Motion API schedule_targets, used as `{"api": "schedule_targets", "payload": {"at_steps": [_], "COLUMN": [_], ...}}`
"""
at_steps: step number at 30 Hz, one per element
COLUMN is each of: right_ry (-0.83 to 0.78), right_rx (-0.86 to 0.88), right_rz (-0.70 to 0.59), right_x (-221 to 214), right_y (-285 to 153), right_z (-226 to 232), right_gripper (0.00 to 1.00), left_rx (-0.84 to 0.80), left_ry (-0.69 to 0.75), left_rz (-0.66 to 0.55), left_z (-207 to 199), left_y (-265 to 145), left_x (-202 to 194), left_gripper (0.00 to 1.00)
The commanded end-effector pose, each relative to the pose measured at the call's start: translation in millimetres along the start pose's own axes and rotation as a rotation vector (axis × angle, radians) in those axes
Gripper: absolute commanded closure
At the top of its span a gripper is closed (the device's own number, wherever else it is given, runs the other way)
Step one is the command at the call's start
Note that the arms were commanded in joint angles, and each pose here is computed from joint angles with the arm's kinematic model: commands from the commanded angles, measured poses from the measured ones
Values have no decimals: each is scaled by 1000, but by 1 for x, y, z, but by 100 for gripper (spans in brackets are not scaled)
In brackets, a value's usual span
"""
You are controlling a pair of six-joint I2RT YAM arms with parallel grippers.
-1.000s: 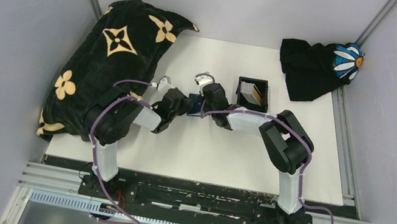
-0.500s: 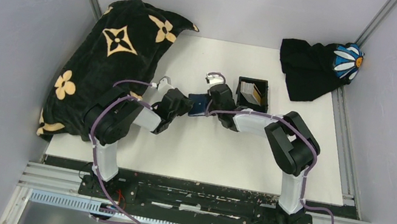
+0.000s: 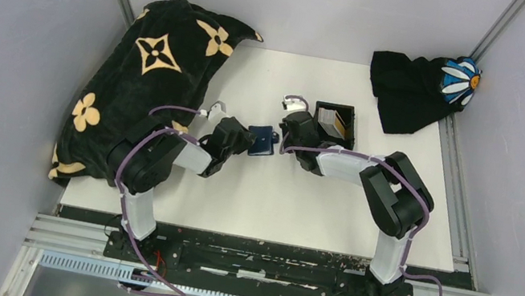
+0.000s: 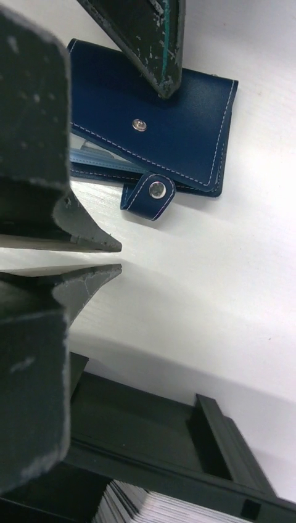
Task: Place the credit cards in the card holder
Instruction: Close the card holder at the center of the board.
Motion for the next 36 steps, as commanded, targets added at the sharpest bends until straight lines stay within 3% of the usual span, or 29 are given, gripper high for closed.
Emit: {"api": "schedule_targets", "payload": {"at_steps": [1, 3, 8, 36], "right_ry": [-2, -33, -85, -188], "right_rx": [63, 79, 100, 79], "right_rz": [-64, -57, -41, 42], "right_x": [26, 29, 36, 25], "right_y": [-16, -17, -16, 6], "right_z": [7, 12, 21, 34], "right_gripper": [75, 68, 63, 60], "left_rx": [283, 278, 275, 256], "left_ry": [136, 138, 137, 145], "left_rz": [150, 147, 160, 164], "left_z": [67, 65, 64, 57], "left_y": [-23, -24, -23, -27], "left_x": [-23, -22, -24, -19], "left_gripper": [75, 74, 74, 72]}}
Point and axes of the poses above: each gripper's point midway between its finger pads, its own y axis out along the fingers, its own z axis along the line the jaws close on, x = y × z, the point moved 8 cm from there along -y, back along the fingers, and after that the axes turned 5 degrees about -y, right-handed, at the moved point
